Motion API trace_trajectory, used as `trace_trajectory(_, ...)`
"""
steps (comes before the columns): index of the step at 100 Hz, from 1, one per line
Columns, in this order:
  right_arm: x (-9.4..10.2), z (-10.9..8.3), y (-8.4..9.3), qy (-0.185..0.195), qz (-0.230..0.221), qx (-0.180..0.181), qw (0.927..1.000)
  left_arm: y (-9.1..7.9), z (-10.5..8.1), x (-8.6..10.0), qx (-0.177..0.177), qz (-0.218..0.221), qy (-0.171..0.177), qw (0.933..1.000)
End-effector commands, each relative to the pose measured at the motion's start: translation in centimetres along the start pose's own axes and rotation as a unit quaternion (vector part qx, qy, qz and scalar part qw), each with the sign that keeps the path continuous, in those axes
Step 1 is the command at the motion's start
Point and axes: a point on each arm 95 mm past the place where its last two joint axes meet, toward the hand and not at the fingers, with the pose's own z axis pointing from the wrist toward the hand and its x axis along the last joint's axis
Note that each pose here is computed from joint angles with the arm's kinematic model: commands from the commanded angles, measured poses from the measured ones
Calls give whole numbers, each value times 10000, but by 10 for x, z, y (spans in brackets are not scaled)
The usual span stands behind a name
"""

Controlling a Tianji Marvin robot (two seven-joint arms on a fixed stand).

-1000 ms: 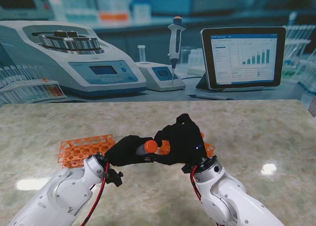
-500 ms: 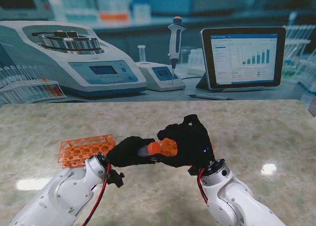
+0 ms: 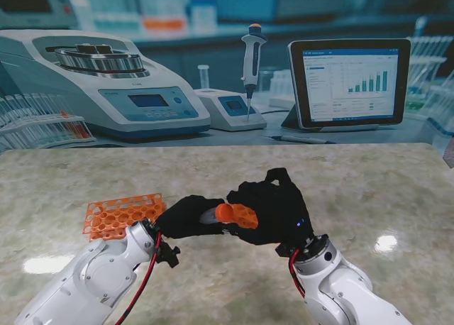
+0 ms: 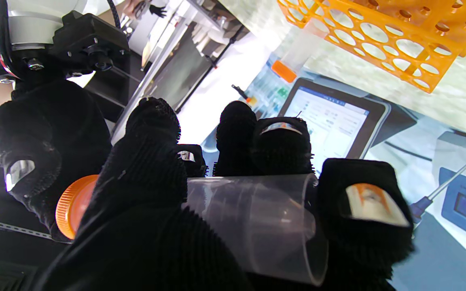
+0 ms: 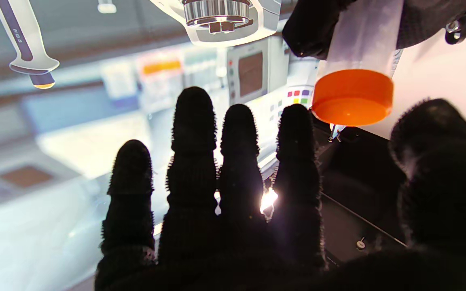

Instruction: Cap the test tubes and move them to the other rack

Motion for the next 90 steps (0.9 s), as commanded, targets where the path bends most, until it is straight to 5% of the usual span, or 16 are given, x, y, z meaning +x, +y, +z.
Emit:
trace_trajectory(1,3,-1,1,43,12,5,10000,1,1,-1,-48,0,-27,10000)
trace_trajectory(90,2,9,-11,98,92,178,9998,3,2,-1,-123,-6,-4,9999)
